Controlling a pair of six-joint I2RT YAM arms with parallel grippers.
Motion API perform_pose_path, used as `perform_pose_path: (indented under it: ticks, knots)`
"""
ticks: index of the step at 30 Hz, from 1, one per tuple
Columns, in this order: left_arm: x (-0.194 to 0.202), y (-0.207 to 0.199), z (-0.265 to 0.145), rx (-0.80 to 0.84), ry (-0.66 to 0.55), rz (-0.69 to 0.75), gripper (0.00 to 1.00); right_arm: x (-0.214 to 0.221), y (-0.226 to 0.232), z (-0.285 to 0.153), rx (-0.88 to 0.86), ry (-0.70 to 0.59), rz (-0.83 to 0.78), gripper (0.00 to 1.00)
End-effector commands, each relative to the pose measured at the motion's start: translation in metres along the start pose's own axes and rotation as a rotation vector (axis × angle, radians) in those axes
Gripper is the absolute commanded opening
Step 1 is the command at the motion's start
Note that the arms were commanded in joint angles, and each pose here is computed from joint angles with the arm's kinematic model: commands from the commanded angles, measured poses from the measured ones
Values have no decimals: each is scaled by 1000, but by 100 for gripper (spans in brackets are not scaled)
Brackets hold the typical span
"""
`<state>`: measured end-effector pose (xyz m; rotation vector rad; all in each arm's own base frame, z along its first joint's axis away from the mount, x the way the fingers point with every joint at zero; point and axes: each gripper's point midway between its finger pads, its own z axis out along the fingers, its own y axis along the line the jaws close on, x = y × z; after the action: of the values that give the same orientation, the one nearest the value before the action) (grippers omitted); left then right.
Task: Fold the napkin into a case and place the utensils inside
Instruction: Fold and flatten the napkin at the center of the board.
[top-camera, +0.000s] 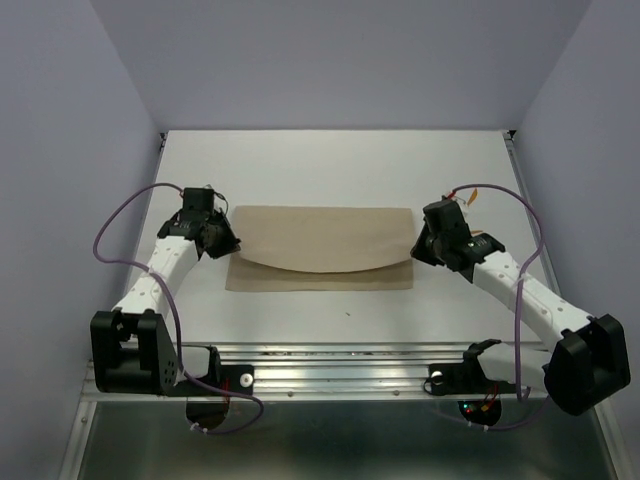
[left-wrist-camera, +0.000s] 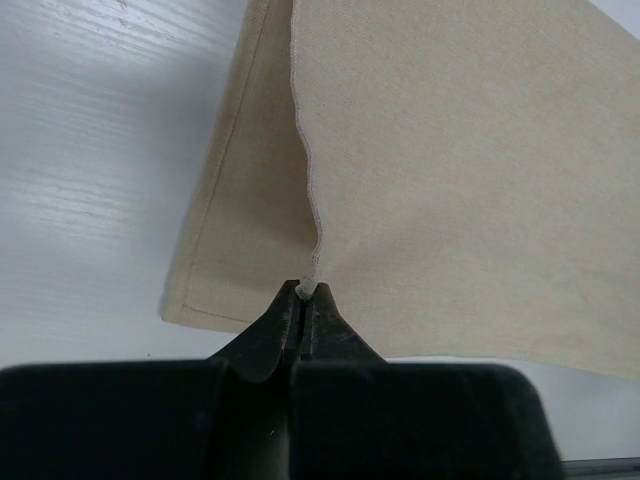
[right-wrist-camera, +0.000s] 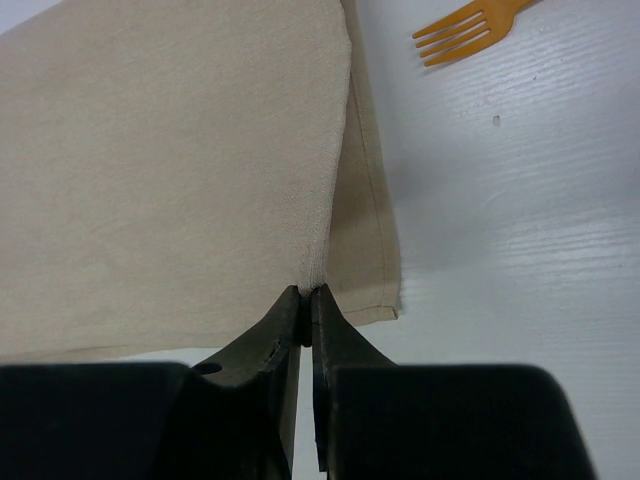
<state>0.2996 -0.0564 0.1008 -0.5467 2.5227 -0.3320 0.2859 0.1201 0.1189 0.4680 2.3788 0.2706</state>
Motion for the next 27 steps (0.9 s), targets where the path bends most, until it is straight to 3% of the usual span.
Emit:
perform_pose_path:
  ticks: [1, 13, 27]
  knots:
    - [-2, 3, -18, -4, -36, 19, 0, -5, 2, -10, -7, -18, 14, 1]
    - [25, 13, -1, -21, 44, -34, 0, 36, -15, 12, 23, 87, 33, 1]
    - [43, 23, 17, -62, 102, -100, 0, 42, -23, 29, 76, 92, 29, 1]
